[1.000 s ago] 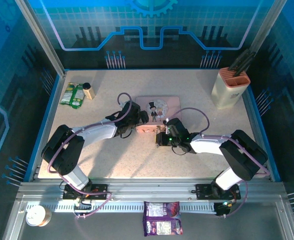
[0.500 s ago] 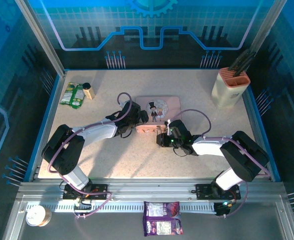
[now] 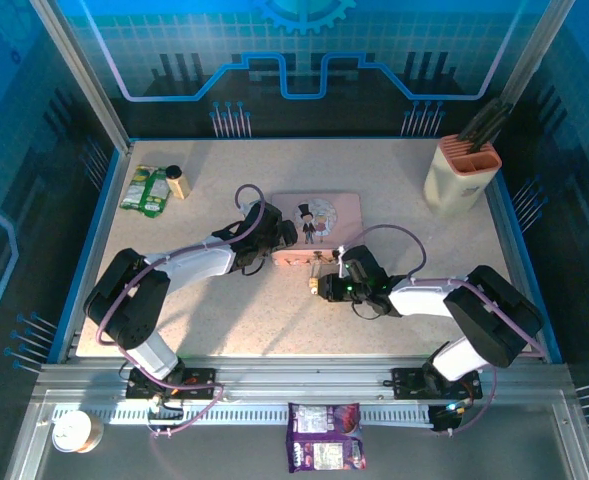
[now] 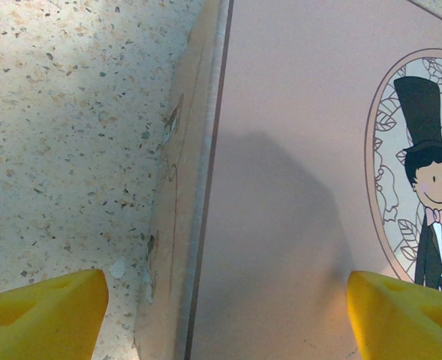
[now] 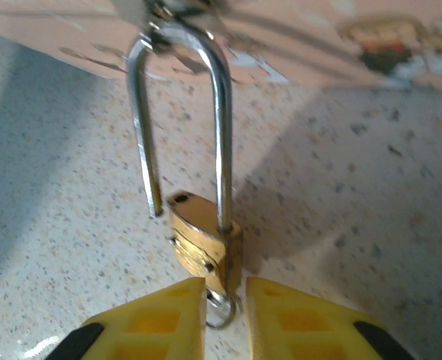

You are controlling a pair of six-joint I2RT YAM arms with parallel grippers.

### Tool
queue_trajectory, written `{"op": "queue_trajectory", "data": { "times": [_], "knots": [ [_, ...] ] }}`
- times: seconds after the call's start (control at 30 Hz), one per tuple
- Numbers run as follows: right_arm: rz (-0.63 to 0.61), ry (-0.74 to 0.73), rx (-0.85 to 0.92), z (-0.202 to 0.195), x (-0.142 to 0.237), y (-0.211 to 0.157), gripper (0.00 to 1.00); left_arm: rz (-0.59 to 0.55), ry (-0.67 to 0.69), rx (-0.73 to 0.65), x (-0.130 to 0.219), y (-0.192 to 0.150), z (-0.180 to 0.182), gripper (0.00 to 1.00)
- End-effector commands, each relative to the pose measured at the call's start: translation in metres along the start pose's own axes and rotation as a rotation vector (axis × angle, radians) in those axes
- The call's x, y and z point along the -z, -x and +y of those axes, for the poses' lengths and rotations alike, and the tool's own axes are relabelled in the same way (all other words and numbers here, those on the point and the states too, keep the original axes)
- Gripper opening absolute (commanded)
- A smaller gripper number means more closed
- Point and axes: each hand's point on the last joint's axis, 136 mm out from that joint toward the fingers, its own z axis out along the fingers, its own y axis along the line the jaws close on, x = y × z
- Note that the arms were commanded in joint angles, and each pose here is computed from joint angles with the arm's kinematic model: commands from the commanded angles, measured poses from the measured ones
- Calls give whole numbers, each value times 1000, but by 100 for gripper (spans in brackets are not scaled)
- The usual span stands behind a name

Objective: Unlock the padlock with the key

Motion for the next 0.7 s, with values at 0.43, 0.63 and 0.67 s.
{"op": "queue_trajectory", "data": {
  "times": [0.43, 0.63, 0.67],
  "knots": [
    [-17, -4, 50, 5, -6, 8, 31, 76, 159, -32, -8, -26, 38, 83],
    [-42, -46, 70, 2, -10, 14, 36, 76, 155, -32, -8, -27, 37, 83],
    [-45, -58, 78, 2, -10, 15, 36, 76, 154, -32, -8, -27, 36, 83]
  ]
}}
